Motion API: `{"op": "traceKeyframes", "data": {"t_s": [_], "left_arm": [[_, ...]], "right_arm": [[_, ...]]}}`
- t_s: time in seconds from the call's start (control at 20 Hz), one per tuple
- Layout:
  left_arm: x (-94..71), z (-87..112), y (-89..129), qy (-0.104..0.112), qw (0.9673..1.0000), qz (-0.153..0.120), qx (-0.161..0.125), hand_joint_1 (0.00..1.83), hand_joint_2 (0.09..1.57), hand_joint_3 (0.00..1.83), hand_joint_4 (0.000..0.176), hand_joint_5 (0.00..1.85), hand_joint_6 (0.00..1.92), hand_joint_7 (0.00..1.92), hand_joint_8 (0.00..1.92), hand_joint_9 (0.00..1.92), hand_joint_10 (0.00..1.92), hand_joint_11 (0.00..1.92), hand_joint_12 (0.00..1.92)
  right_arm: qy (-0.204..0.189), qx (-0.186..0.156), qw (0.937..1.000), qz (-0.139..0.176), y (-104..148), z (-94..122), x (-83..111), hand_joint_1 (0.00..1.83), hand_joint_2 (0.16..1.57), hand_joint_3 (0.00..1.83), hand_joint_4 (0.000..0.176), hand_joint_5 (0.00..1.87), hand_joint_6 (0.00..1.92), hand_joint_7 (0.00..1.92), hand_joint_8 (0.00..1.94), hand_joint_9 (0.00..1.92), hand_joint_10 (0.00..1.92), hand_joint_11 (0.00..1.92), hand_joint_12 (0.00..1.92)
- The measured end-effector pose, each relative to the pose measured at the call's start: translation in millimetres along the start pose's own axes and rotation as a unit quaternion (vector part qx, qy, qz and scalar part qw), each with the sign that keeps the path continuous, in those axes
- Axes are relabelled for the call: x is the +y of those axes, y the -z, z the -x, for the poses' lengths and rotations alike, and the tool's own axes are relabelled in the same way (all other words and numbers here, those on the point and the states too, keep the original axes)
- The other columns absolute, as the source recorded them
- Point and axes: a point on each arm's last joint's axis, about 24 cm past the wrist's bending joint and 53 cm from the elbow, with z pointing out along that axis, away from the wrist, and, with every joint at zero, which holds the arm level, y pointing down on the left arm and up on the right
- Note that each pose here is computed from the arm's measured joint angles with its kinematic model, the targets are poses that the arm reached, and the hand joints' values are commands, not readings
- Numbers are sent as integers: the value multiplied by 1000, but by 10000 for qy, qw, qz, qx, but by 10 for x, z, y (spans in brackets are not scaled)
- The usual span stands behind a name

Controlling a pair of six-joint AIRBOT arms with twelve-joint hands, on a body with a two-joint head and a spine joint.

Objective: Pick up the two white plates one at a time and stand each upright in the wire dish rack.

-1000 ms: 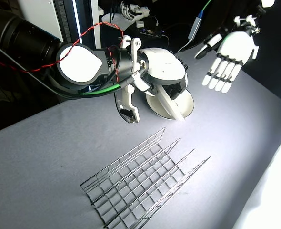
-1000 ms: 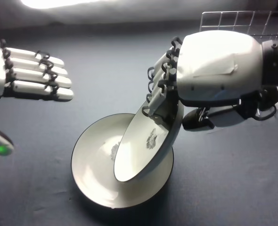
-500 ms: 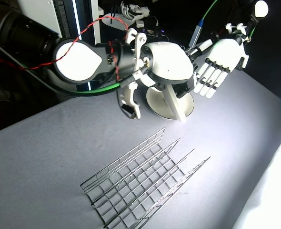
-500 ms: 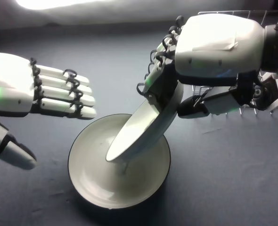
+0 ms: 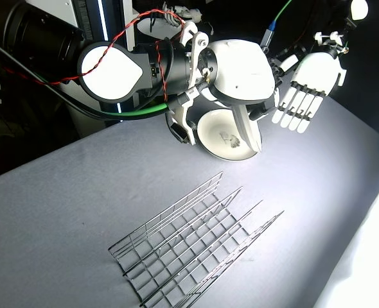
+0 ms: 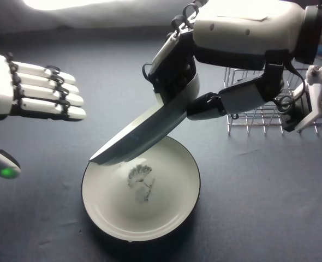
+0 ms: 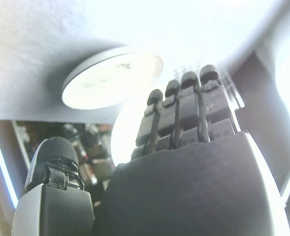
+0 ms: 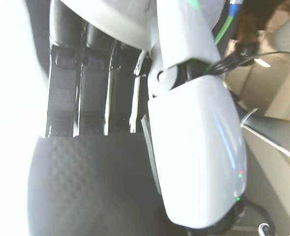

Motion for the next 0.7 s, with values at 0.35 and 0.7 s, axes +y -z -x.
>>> {"op": "traceKeyframes", "data": {"t_s": [0.35,0.7], "left_arm": [[107,-6,202,77,9996,269,-6,0,1136,0,0,0,0,0,0,0,0,0,0],[168,-129,337,140,9988,450,155,0,1158,11,0,0,0,0,0,0,0,0,0]], "right_arm": [[-1231,-499,9910,-144,46,202,-47,1381,1091,1,0,960,998,1043,884,949,1099,786,1188],[-2188,-1015,9698,-360,146,435,-220,1379,1094,0,0,968,995,1030,891,944,1111,786,1194]]}}
